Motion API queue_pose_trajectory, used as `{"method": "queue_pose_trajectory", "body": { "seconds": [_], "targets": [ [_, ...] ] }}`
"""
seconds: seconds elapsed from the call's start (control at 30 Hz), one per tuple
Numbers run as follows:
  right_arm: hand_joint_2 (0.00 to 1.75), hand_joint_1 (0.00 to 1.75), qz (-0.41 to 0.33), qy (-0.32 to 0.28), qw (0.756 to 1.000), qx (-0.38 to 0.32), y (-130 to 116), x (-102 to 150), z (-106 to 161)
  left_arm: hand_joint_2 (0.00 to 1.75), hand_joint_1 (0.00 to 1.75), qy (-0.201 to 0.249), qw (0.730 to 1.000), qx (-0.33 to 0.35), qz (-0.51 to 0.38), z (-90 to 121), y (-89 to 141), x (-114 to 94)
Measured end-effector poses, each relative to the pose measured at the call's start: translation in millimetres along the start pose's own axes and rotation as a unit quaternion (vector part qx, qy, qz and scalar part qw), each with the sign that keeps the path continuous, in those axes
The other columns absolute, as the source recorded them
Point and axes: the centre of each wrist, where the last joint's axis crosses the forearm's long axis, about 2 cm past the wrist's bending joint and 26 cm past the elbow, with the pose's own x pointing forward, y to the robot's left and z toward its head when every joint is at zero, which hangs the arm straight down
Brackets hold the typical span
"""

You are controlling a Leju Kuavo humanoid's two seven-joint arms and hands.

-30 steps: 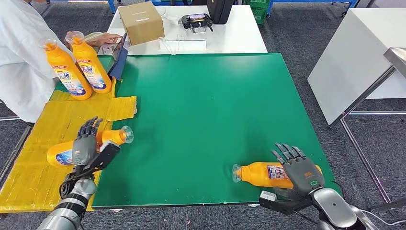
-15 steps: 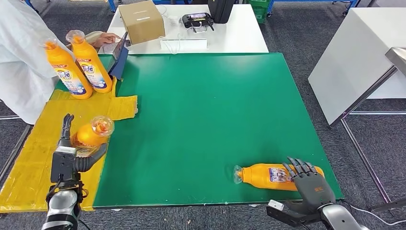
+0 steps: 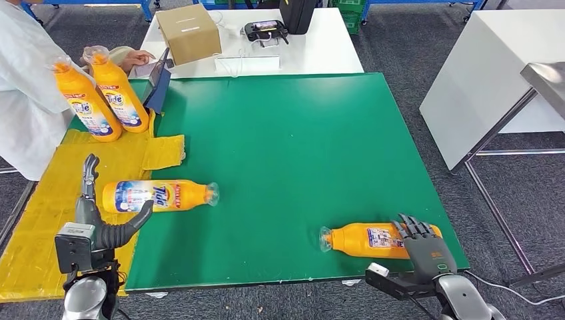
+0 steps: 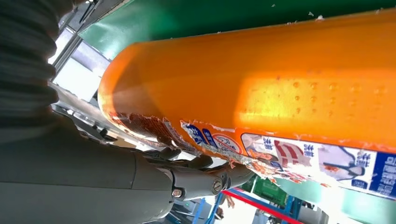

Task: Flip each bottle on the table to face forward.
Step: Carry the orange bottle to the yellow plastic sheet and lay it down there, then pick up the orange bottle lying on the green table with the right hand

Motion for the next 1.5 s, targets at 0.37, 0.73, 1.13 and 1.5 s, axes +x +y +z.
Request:
{"method": "queue_pose_trajectory", "body": {
  "seconds": [0.37,0.73,1.13,1.5],
  "targets": [
    [1.75,1.71,-0.009,0.009,1.000,0.006,4,1,-4,1.75,0.00,-0.005,1.000,0.000,0.006,0,0,3],
    [1.75,1.75,-0.012,0.011,0.999,0.029,14,1,-15,1.75,0.00,-0.005,0.999,-0.003,0.038,5,-8,5],
    [1.75,1.75,-0.032,0.011,0.999,0.043,13,-3,-16,1.75,0.00,-0.014,0.997,-0.024,0.070,23,-22,19],
    [1.75,1.75,-0.191,-0.086,0.975,-0.068,-2,29,-6,1.75,0.00,0.001,0.992,-0.072,0.100,41,-35,29]
  ]
}}
